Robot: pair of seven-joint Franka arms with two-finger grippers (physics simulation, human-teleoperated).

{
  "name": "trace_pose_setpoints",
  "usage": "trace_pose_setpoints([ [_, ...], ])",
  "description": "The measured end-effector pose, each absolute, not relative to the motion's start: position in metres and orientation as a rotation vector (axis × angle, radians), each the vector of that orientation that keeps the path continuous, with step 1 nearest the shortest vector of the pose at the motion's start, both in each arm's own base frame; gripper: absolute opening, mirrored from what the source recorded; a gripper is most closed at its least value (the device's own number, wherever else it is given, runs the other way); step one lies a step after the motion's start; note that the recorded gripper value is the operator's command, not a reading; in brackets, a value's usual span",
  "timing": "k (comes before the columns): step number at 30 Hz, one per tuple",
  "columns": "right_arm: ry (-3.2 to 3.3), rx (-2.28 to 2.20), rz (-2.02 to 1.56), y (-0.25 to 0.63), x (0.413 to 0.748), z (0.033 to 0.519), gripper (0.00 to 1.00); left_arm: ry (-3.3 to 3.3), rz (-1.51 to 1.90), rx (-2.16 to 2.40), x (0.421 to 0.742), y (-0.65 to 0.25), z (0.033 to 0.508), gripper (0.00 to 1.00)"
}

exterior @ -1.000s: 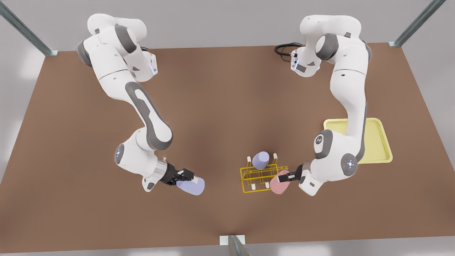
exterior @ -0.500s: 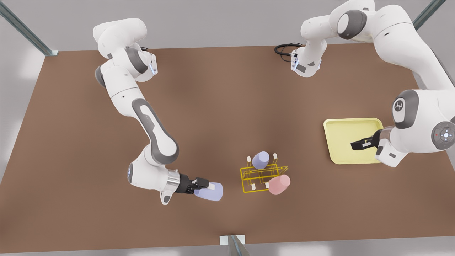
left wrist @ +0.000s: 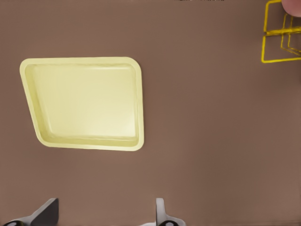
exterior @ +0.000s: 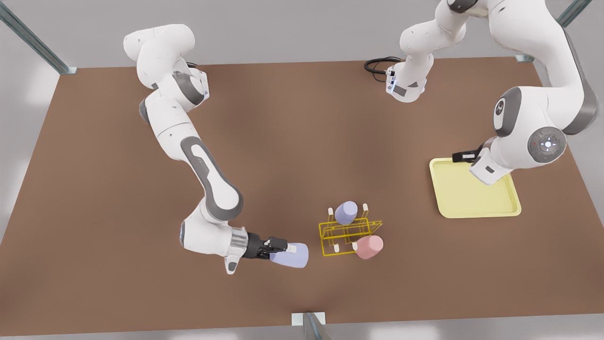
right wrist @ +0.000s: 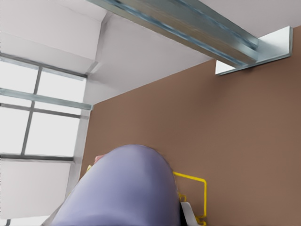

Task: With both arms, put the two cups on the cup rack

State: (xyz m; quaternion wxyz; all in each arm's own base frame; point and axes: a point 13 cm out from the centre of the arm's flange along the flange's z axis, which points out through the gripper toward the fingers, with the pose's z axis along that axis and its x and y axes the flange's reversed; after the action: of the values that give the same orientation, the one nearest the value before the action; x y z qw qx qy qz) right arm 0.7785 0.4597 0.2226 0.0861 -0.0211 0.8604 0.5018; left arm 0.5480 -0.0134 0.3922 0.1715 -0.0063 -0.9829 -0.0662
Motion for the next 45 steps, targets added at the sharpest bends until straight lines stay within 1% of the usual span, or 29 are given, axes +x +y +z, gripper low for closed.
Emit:
trace_pose_setpoints([
  [1, 2.560, -0.059, 1.497, 0.461, 0.779, 0.222, 0.81, -2.802, -0.218, -0.019, 0.547, -0.015, 0.395, 1.00],
  [3, 2.547, -0.058, 1.499, 0.468, 0.779, 0.224, 0.81, -2.813, -0.242, -0.012, 0.534, -0.023, 0.398, 1.00],
  [7, 2.522, -0.051, 1.522, 0.488, 0.773, 0.226, 0.81, -2.786, -0.198, -0.017, 0.542, -0.026, 0.373, 1.00],
  [10, 2.506, -0.036, 1.534, 0.498, 0.771, 0.225, 0.81, -2.788, -0.166, -0.034, 0.548, -0.034, 0.376, 1.00],
  [20, 2.491, -0.048, 1.518, 0.538, 0.753, 0.217, 0.81, -2.762, -0.133, -0.061, 0.544, -0.036, 0.374, 1.00],
  [40, 2.518, -0.046, 1.501, 0.559, 0.737, 0.183, 0.81, -2.734, -0.124, -0.089, 0.539, -0.036, 0.371, 1.00],
  [41, 2.517, -0.047, 1.501, 0.559, 0.737, 0.183, 0.88, -2.733, -0.124, -0.090, 0.539, -0.036, 0.371, 1.00],
  [42, 2.518, -0.047, 1.500, 0.560, 0.737, 0.183, 1.00, -2.732, -0.124, -0.091, 0.538, -0.036, 0.371, 1.00],
  [45, 2.520, -0.047, 1.500, 0.560, 0.736, 0.183, 1.00, -2.728, -0.124, -0.093, 0.538, -0.036, 0.369, 1.00],
])
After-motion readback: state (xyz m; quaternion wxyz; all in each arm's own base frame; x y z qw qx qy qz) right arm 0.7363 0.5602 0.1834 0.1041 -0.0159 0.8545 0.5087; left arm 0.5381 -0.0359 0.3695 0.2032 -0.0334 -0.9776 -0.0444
